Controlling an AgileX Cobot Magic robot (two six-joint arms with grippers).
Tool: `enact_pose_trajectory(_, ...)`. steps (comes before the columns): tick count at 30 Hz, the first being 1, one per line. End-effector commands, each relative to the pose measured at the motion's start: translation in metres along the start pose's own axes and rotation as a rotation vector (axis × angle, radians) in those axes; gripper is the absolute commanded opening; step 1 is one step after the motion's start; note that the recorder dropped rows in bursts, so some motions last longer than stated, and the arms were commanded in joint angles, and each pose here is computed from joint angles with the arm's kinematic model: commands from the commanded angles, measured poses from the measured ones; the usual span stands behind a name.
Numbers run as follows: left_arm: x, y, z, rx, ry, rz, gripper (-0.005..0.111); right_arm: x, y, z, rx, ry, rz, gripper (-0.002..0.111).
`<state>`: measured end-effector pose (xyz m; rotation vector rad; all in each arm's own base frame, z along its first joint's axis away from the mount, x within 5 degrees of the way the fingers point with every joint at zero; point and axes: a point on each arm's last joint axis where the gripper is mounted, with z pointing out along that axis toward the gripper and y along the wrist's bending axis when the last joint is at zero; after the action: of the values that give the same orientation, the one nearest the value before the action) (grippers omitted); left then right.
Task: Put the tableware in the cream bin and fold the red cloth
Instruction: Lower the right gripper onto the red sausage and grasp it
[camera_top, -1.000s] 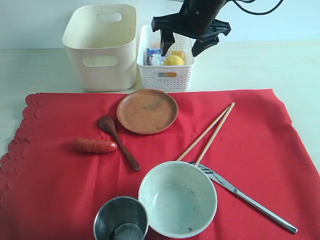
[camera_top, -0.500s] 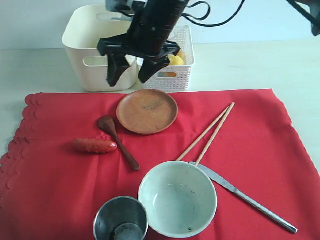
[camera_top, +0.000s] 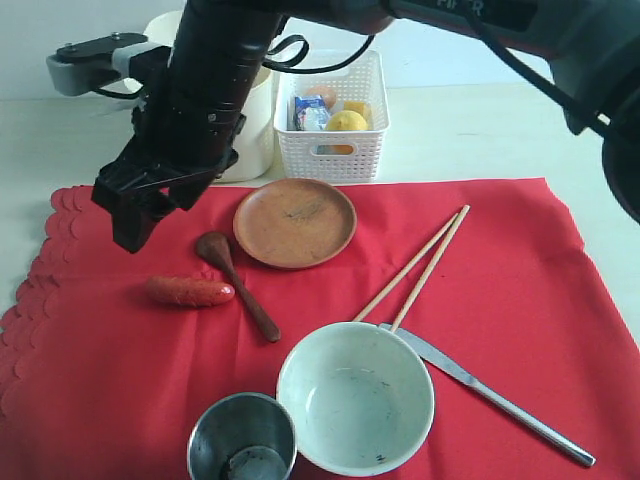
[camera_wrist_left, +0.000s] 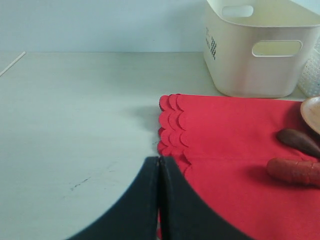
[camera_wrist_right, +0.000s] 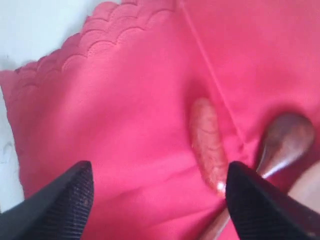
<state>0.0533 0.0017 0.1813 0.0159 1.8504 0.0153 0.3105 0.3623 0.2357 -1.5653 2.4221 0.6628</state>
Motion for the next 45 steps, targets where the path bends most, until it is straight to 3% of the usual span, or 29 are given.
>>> enact_pose_trajectory(1, 0.0, 0.0, 0.0, -0.002, -0.008, -0.004, 0.0, -0.006, 0.006, -0.003, 0.024, -0.042, -0.25, 0.07)
enact_pose_trajectory(6, 0.0, 0.0, 0.0, -0.002, -0.008, -0.006, 0.0, -0.003, 0.0, 0.016, -0.003, -0.016, -0.435, 0.07)
enact_pose_trajectory(17, 0.0, 0.0, 0.0, -0.002, -0.008, -0.006, 0.0, 0.009, -0.021, 0.07, -0.027, 0.056, -0.398, 0.07)
enact_pose_trajectory(35, 0.001, 0.0, 0.0, -0.003, -0.006, -0.004, 0.0, 0.021, -0.045, 0.111, 0.06, 0.113, -0.333, 0.063)
enact_pose_trajectory(38, 0.001, 0.0, 0.0, -0.003, -0.006, -0.004, 0.0, 0.023, -0.049, 0.111, 0.095, 0.139, -0.319, 0.055)
enact_pose_trajectory(45, 0.001, 0.0, 0.0, -0.003, -0.006, -0.004, 0.0, 0.022, -0.047, 0.107, 0.106, 0.13, -0.121, 0.012)
